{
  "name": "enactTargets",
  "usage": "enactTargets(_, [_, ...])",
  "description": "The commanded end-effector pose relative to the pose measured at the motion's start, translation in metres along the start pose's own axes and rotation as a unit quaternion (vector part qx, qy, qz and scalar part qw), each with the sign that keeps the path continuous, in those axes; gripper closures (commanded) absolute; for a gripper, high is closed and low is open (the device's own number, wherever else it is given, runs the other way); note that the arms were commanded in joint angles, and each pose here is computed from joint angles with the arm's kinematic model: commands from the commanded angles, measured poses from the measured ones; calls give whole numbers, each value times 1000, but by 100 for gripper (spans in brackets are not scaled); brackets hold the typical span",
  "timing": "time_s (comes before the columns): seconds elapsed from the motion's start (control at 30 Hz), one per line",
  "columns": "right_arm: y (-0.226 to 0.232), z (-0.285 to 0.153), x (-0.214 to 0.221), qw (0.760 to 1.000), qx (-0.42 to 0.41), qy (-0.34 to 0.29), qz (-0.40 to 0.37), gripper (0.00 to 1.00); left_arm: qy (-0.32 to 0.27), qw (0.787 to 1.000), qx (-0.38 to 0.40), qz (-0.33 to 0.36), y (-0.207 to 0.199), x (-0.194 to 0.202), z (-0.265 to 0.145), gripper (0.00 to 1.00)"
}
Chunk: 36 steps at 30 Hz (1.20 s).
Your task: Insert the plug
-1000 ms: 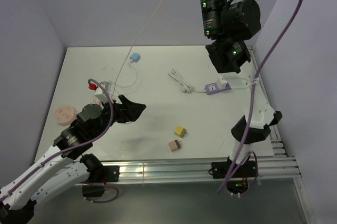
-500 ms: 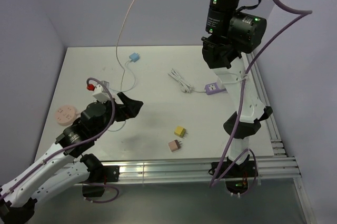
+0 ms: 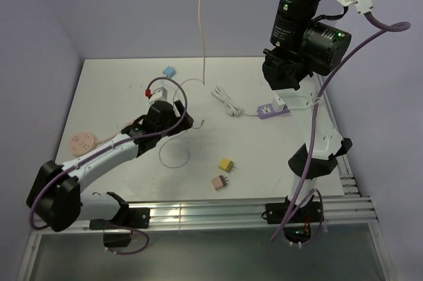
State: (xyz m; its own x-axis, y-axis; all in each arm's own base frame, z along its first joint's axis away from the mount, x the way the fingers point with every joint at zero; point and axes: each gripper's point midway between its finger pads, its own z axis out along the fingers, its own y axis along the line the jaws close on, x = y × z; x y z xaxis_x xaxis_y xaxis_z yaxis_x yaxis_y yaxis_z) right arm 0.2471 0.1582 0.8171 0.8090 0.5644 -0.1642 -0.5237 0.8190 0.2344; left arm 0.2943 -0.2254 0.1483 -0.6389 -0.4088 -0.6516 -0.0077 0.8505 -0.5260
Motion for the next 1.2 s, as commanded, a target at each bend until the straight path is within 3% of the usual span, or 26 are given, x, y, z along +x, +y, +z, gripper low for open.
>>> enactTargets(0.0, [-2,4,-23,1000,-8,-3,-12,100,-48,997,33,-42,-28,-53,19,15])
enactTargets(0.1, [-3,2,-22,999,-14,30,-36,100,-69,997,9,-34,-23,-74,33,13])
enactTargets(0.2, [-7,-8,-6,996,-17,70,-56,100,-36,999,-9,-32,-11,-80,54,16])
enactTargets(0.4, [-12,-16,-3,993,-9,94,-64,100,-39,996,-53,-63,28,-88,69,18])
enactTargets(0.53, [-14,-9,-11,993,-5,92,-77,100,-57,996,6,-72,19,-86,54,16])
enactTargets(0.73, [-17,-15,-11,992,-2,94,-78,100,-57,995,-3,-81,32,-76,53,12])
enactTargets(0.93, [-20,-13,0,990,5,104,-99,100,-54,995,64,-53,22,-62,34,18])
enactTargets(1.07, [-23,-17,4,988,8,110,-105,100,-63,994,69,-57,30,-52,20,20])
enactTargets(1.17, [-24,-20,6,988,9,119,-103,100,-95,990,73,-70,31,-62,4,11])
